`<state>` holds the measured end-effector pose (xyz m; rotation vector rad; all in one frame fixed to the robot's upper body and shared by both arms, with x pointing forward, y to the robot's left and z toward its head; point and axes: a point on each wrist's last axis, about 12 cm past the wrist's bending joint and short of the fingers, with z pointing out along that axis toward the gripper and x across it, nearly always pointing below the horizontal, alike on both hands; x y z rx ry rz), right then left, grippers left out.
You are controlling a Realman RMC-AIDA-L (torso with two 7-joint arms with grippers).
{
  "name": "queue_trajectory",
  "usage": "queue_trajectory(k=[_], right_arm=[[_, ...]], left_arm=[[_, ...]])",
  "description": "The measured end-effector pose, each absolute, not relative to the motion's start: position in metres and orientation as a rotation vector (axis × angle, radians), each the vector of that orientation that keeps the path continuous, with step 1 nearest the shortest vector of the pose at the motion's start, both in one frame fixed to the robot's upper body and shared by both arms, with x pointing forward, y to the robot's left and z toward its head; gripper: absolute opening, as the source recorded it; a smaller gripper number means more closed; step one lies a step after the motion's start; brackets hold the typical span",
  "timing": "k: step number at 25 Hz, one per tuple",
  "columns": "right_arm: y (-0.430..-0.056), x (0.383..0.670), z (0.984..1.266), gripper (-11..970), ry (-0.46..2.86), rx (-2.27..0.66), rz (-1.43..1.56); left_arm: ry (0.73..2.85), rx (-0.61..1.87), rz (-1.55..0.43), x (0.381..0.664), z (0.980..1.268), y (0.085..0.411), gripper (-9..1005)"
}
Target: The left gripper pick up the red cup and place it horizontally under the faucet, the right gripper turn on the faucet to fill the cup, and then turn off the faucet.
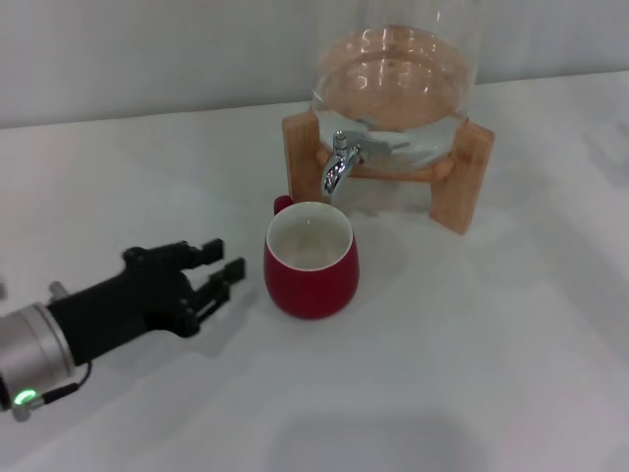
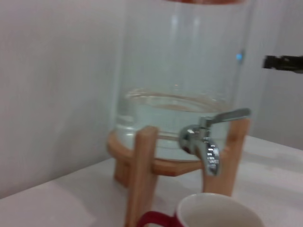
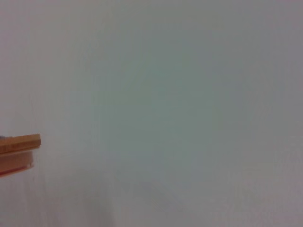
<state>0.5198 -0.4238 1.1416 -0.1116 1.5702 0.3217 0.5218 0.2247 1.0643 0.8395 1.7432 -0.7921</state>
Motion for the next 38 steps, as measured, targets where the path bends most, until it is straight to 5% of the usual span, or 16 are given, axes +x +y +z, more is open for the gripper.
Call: queue_trajectory(k=[38], right_arm=[[-0.424, 0.523, 1.142, 630, 1.570, -0.110, 0.307]], left_arm=[[1.753, 0.921, -0.736, 0.571, 1.066, 0.194, 340]])
